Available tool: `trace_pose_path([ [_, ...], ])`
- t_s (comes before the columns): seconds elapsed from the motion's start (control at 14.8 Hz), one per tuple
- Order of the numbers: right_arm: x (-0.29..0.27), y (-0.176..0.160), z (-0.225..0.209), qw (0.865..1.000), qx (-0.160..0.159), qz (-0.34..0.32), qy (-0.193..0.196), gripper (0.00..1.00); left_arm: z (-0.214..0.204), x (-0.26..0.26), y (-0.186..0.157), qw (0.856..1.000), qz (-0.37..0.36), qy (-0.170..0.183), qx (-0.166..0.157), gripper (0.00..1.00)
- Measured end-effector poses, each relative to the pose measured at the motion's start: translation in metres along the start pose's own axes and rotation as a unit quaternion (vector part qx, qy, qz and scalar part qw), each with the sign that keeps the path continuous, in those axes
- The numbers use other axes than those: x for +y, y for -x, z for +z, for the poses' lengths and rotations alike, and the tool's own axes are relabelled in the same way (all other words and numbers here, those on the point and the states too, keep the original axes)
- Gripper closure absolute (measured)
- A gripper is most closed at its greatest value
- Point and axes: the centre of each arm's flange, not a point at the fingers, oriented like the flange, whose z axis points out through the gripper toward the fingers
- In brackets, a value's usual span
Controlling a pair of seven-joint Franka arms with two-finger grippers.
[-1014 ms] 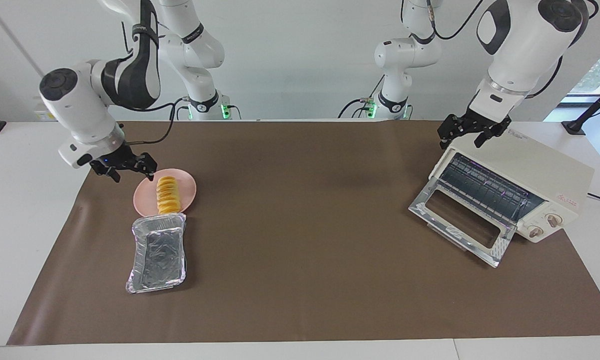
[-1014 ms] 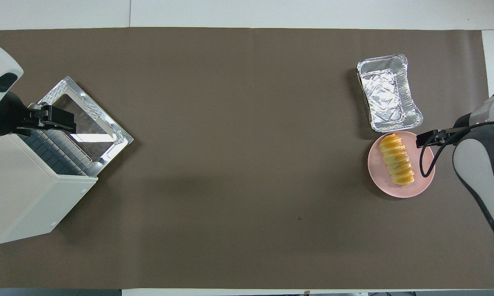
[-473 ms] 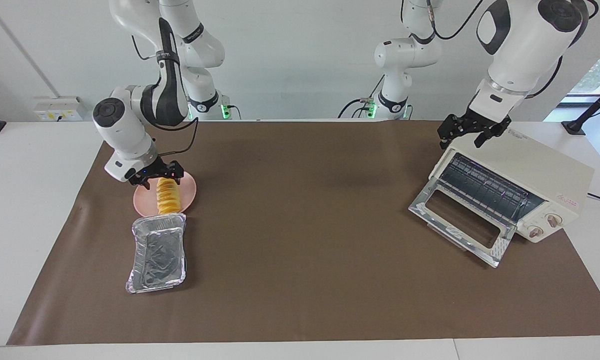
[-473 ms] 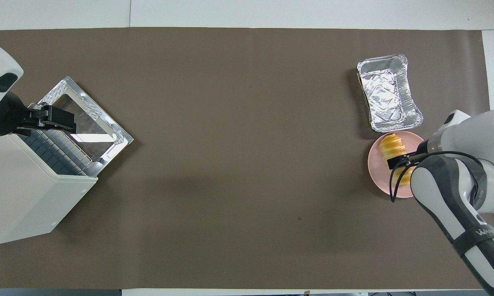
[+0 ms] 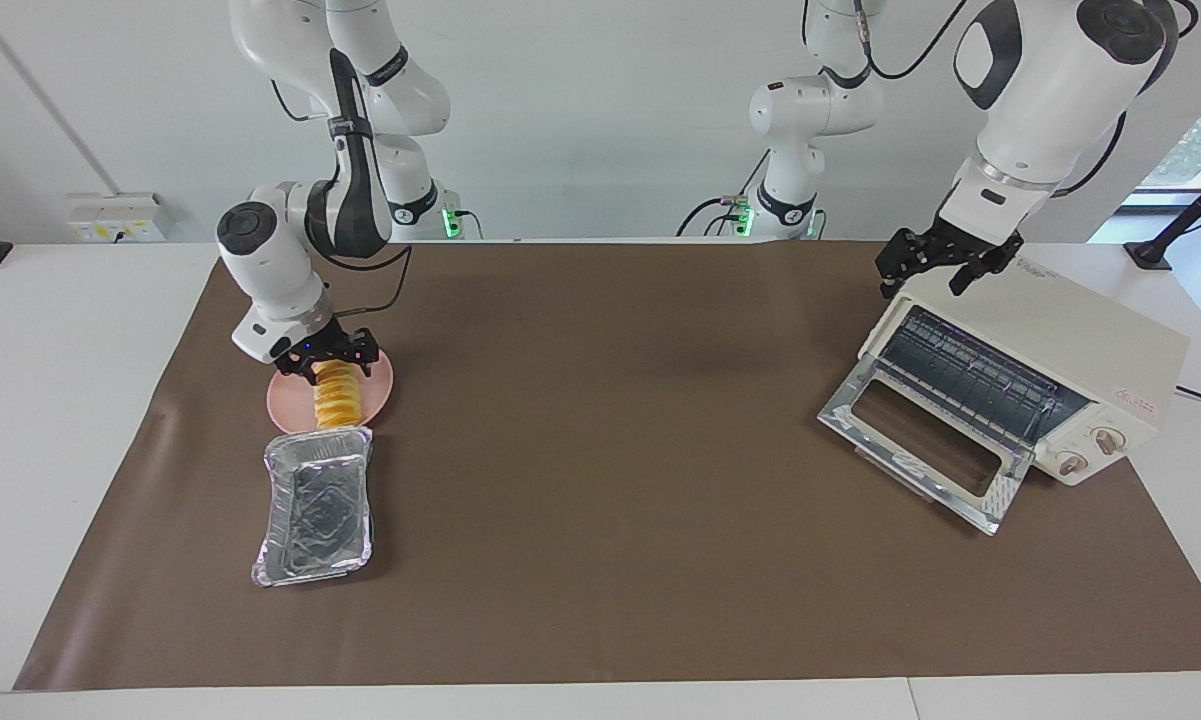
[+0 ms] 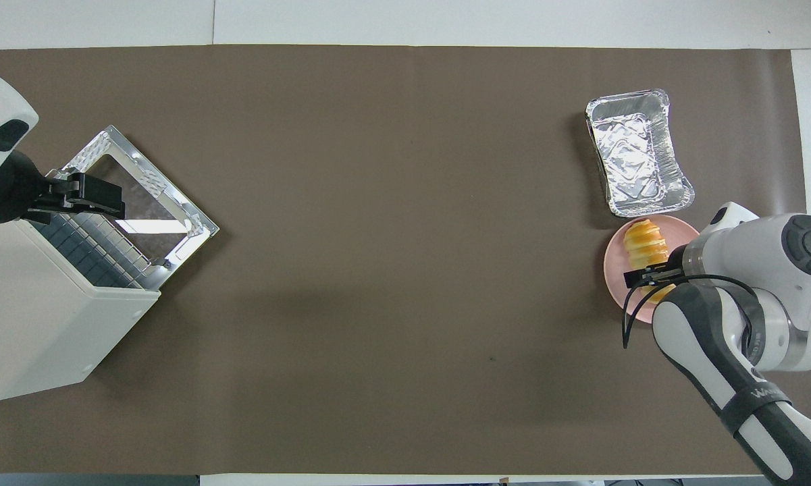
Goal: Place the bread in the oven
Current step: 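Reach the right gripper down and grasp the bread roll on the pink plate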
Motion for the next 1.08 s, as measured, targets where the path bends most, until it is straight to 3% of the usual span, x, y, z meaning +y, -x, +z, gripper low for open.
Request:
trace_pose_path([
  [0.07,0.000,0.001,0.001,1.000,0.003,0.002,0.001,0.28,0.000,0.000,0.000,1.000,0.000,0.000,0.000,0.00],
  [0.14,0.000,0.002,0.002,1.000,0.005,0.005,0.001,0.28,0.000,0.000,0.000,1.000,0.000,0.000,0.000,0.00],
  [0.2,0.000,0.002,0.002,1.000,0.007,0.010,0.001,0.35,0.000,0.000,0.000,1.000,0.000,0.000,0.000,0.00],
  [0.41,0.000,0.003,-0.003,1.000,0.009,0.017,0.002,0.63,0.000,0.000,0.000,1.000,0.000,0.000,0.000,0.00],
  [0.61,0.001,-0.001,-0.020,1.000,-0.019,0.018,-0.003,0.68,0.000,0.000,0.000,1.000,0.000,0.000,0.000,0.00],
  [0.81,0.003,-0.012,-0.064,0.999,-0.043,0.023,-0.009,0.68,0.000,0.000,0.000,1.000,0.000,0.000,0.000,0.00],
  [1.08,0.006,-0.029,-0.129,0.999,-0.030,0.024,-0.008,0.67,0.000,0.000,0.000,1.000,0.000,0.000,0.000,0.00],
])
